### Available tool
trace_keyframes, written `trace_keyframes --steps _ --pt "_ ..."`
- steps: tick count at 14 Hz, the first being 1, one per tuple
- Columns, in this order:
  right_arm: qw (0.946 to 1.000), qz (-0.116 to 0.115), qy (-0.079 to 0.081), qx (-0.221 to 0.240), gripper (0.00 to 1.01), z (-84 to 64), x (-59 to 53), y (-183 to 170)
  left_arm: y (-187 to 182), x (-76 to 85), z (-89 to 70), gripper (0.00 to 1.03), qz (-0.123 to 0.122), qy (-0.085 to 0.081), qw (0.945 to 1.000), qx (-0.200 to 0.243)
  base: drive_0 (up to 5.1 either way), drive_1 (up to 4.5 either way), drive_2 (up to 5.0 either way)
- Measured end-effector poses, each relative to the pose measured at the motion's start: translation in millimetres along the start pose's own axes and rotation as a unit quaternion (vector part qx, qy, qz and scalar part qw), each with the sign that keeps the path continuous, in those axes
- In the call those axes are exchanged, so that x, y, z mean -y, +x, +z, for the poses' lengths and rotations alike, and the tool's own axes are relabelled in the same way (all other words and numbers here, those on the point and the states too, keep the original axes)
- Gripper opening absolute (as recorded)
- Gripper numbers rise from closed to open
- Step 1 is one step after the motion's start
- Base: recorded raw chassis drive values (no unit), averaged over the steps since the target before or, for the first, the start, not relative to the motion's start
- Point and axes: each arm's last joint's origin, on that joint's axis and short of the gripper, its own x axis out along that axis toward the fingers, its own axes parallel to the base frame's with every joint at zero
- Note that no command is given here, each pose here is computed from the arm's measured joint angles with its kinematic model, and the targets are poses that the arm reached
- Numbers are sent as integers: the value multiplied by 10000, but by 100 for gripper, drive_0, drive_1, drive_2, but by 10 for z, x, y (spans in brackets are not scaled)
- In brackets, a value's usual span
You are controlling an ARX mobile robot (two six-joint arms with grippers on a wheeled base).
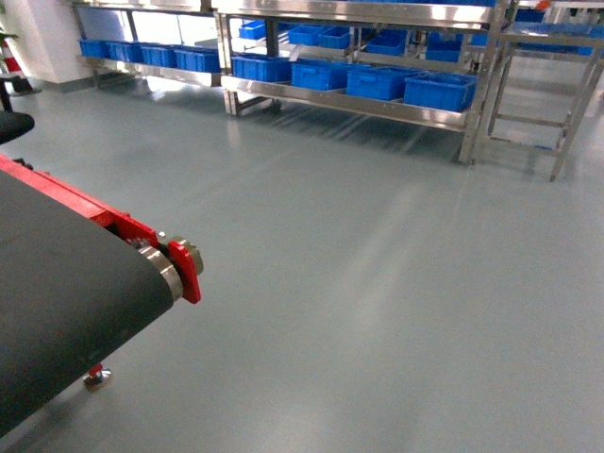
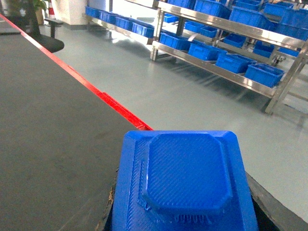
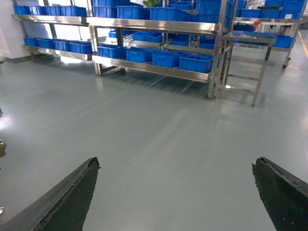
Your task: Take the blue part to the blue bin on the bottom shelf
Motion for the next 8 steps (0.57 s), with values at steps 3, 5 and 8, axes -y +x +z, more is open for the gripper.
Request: trace_keyframes --steps 3,5,8 --pt "10000 0 0 2 98 0 0 0 0 0 0 44 0 3 10000 -2 -164 -164 -164" --pt "10000 0 0 0 98 0 0 0 0 0 -1 44 -1 5 10000 -5 -155 -155 -155" --pt "10000 0 0 0 98 0 0 0 0 0 -1 44 -1 4 10000 -3 -163 -163 -163"
